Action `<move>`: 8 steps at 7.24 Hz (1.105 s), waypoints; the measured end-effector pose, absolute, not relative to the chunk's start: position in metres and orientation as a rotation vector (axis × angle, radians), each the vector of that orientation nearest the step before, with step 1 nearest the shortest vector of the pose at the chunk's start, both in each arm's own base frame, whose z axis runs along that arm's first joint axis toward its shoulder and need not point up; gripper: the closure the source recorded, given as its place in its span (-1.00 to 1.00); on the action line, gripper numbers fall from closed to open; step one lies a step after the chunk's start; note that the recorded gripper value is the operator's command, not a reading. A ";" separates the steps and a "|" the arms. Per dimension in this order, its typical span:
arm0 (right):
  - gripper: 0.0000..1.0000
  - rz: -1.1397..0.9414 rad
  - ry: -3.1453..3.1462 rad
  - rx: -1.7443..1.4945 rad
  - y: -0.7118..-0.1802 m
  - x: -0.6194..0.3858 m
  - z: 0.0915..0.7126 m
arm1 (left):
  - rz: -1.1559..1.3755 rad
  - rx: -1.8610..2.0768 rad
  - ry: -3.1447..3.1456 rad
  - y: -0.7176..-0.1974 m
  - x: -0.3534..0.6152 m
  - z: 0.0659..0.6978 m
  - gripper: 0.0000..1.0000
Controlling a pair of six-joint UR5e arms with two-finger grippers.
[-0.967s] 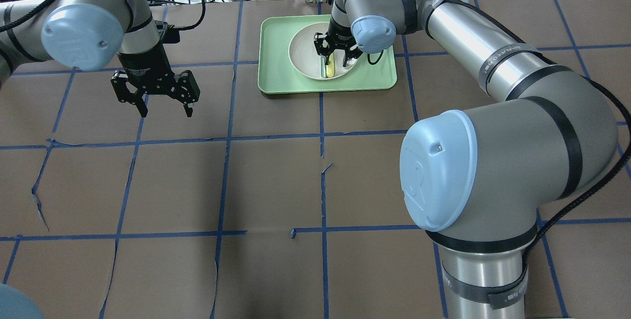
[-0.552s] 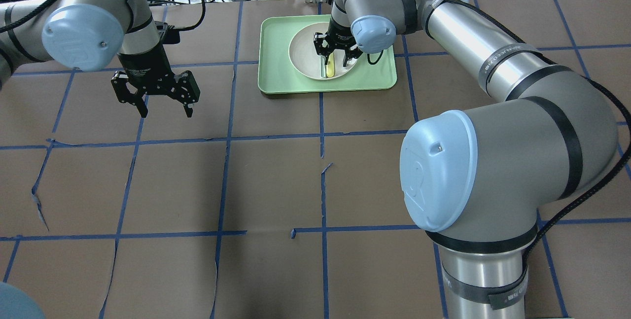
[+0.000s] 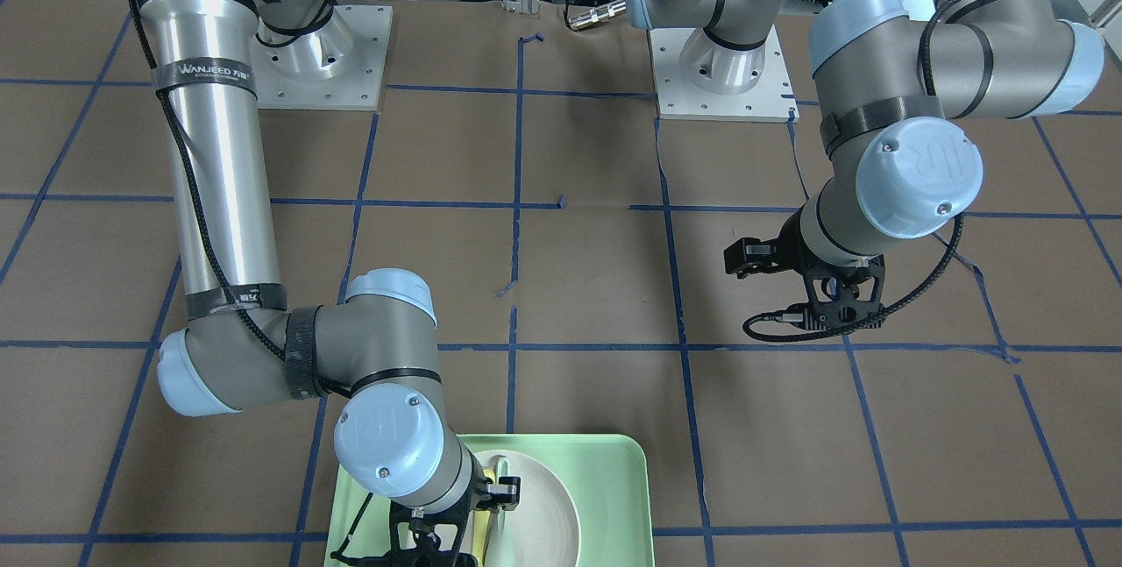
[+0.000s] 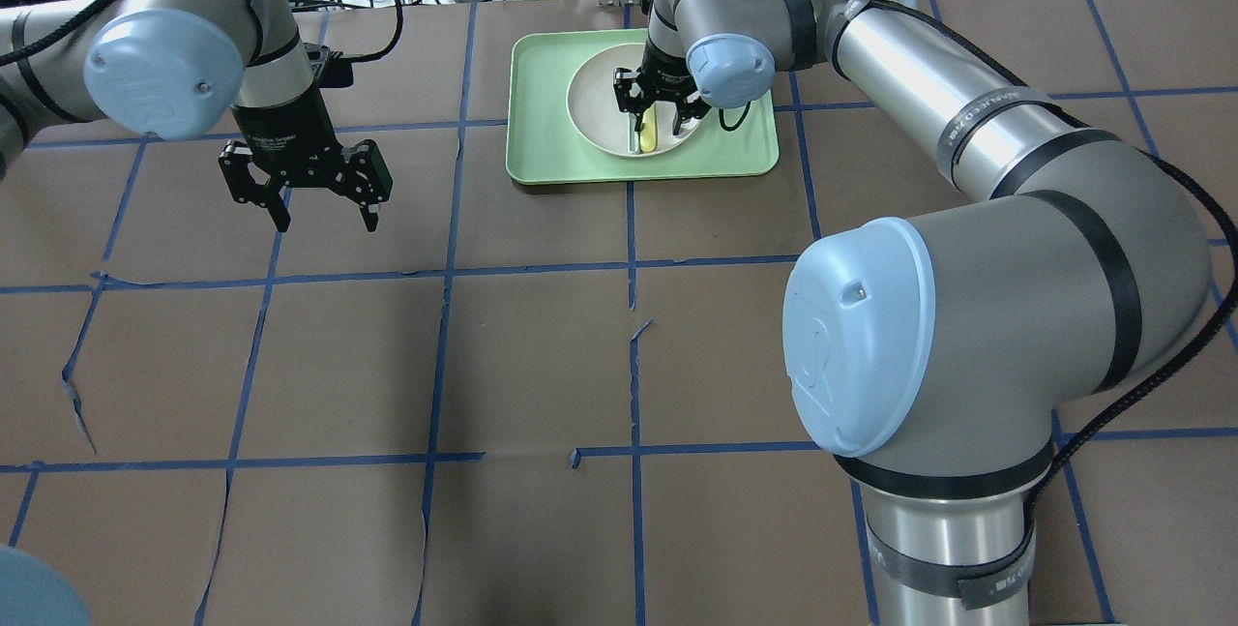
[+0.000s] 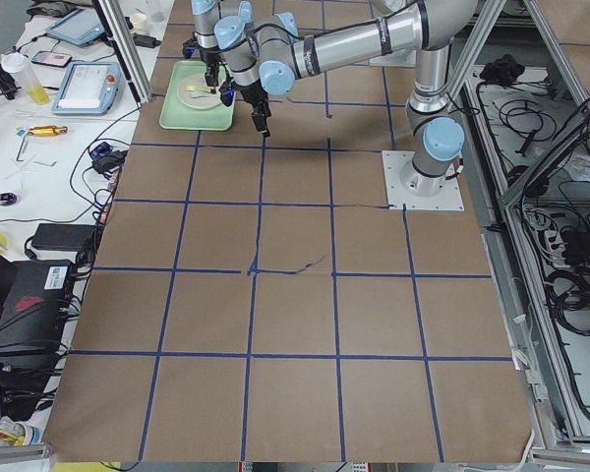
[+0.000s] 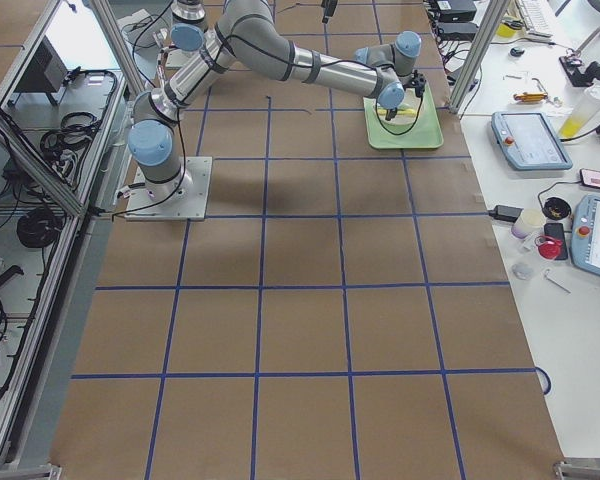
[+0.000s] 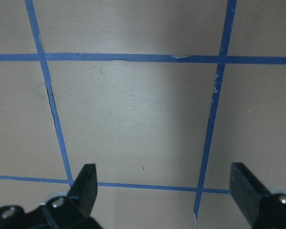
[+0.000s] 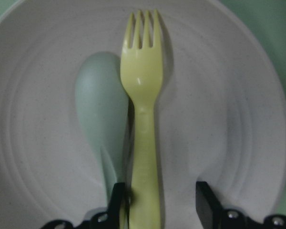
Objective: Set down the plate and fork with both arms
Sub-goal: 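Close the right gripper on the yellow fork handle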
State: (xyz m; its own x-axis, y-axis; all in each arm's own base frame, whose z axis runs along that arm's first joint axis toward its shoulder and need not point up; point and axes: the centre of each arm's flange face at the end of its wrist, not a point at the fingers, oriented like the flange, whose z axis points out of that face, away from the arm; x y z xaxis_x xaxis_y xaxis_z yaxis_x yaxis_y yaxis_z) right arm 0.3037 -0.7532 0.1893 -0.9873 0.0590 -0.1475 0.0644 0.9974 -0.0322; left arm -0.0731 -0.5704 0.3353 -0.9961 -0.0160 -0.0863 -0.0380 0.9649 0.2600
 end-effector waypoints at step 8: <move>-0.23 -0.040 3.017 0.085 -0.749 0.301 0.183 | 0.412 -0.027 3.037 -0.571 -0.062 0.334 -1.00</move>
State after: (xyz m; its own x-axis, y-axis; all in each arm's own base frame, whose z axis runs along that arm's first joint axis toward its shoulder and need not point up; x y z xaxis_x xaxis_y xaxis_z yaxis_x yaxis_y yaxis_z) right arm 0.3012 -0.7486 0.1828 -0.9908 0.0544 -0.1239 0.0576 0.9981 -0.0229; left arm -0.0618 -0.5714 0.3340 -0.9969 -0.0070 -0.0782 -0.0275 0.9638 0.2653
